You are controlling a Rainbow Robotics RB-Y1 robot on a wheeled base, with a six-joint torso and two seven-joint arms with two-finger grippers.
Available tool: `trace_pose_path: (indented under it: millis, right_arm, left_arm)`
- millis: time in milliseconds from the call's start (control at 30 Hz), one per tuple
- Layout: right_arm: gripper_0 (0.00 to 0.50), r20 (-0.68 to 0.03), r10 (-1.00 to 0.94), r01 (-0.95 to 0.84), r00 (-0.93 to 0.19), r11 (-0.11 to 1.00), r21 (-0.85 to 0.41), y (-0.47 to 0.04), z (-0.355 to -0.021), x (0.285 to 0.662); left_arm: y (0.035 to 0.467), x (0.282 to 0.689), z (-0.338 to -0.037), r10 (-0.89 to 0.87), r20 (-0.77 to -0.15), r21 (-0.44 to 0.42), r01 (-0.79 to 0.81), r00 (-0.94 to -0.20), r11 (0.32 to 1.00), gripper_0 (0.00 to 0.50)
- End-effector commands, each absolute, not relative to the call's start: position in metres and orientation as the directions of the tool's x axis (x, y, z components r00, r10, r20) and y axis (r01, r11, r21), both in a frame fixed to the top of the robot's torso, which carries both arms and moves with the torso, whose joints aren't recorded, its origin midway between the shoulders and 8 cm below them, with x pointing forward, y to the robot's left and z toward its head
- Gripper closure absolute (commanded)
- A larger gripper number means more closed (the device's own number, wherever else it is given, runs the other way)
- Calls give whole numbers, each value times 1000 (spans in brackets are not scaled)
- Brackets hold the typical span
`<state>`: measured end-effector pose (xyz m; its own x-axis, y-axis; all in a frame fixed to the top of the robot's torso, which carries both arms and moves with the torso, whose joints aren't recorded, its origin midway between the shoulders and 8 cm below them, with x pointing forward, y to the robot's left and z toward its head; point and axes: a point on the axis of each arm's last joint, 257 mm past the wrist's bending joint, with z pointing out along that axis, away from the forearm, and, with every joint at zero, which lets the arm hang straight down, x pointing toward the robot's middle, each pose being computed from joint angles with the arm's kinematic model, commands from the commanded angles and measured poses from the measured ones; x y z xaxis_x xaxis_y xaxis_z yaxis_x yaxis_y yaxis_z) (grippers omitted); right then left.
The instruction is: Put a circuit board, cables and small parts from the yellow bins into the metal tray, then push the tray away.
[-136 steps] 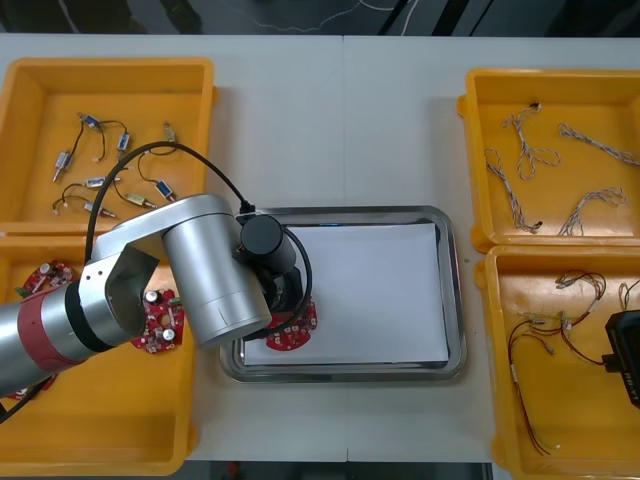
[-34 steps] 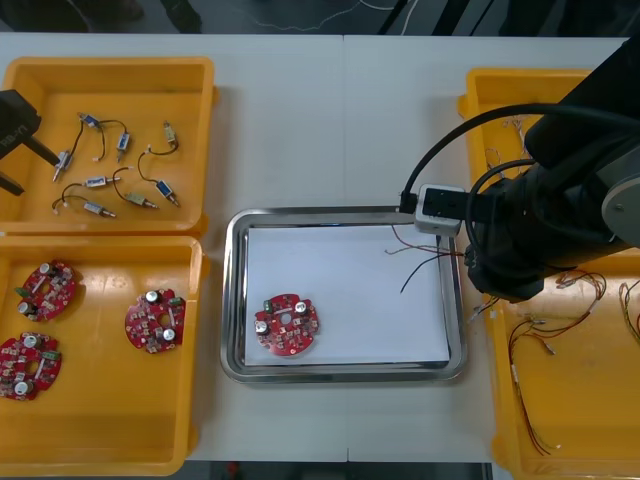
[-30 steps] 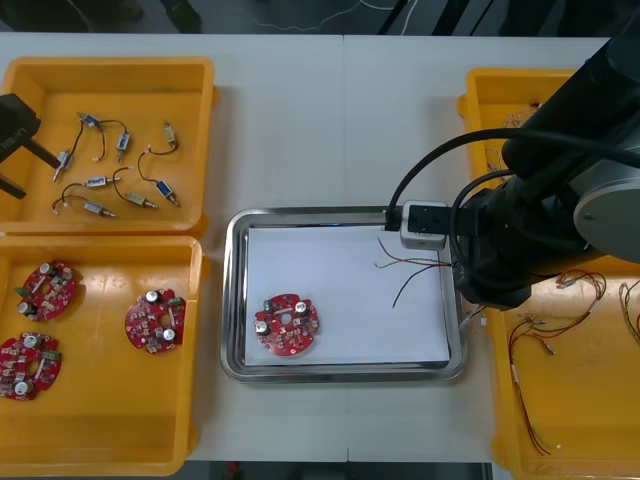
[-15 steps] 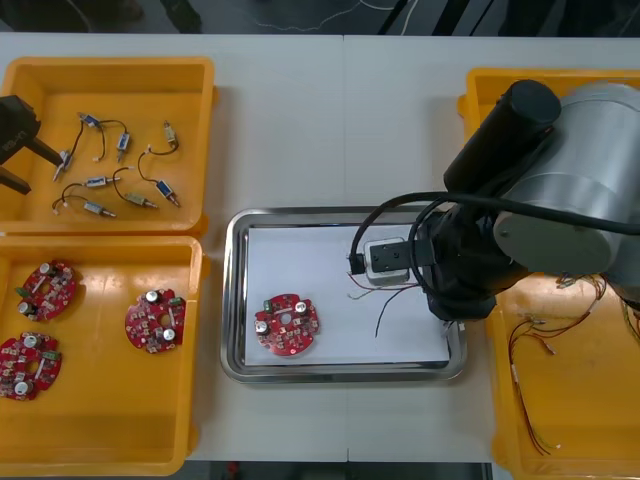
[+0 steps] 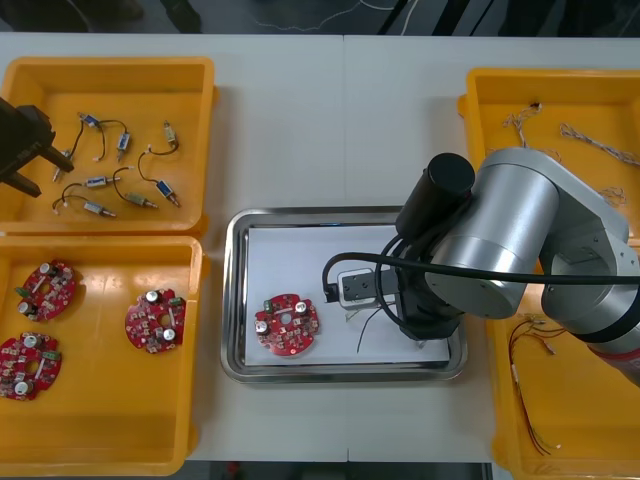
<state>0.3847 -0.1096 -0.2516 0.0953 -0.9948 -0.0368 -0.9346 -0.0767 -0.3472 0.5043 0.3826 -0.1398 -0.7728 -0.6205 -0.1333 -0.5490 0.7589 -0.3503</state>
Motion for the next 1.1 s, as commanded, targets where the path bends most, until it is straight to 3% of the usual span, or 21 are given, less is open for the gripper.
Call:
trace_pose_path:
  millis: [33,400,667,800,833,867,933,967,1000,1033,1100]
  right_arm:
    - [500,-43,-989,-929,139,-115,-351,-98,-268,379]
    - [500,-45,-992,-935,114,-92,-343,-99,-303,378]
    - [491,-35,-994,-931,105,-86,-356,-101,-308,378]
    - [416,-29,-995,-924,96,-78,-374,-102,-306,382]
    - [266,-32,-995,-923,96,-77,-378,-101,-305,383]
    - [190,-37,-995,-920,97,-75,-385,-99,-304,385]
    - [141,-40,-994,-917,97,-74,-393,-98,-303,387]
    - [141,-45,-994,-914,95,-69,-400,-97,-300,389]
    - [71,-51,-994,-913,92,-64,-404,-96,-298,390]
    - [46,-56,-994,-912,91,-61,-406,-96,-296,391]
    - [23,-68,-994,-908,90,-54,-415,-93,-291,393]
  left_arm:
    - [384,524,-117,-510,-255,-304,-433,-822,849,0]
    - [373,542,-134,-434,-296,-243,-372,-851,896,0]
    - [370,556,-149,-408,-314,-246,-341,-857,907,0]
    - [366,556,-158,-389,-311,-226,-330,-867,916,0]
    - [364,556,-160,-382,-313,-220,-324,-870,920,0]
    - [363,556,-162,-379,-311,-216,-323,-872,921,0]
    - [361,557,-165,-372,-312,-212,-318,-874,924,0]
    - [360,556,-169,-369,-309,-205,-317,-877,926,0]
    - [360,556,-171,-368,-308,-202,-318,-877,926,0]
    - [361,556,-172,-366,-306,-199,-317,-879,927,0]
    - [360,556,-176,-369,-301,-200,-320,-879,926,0]
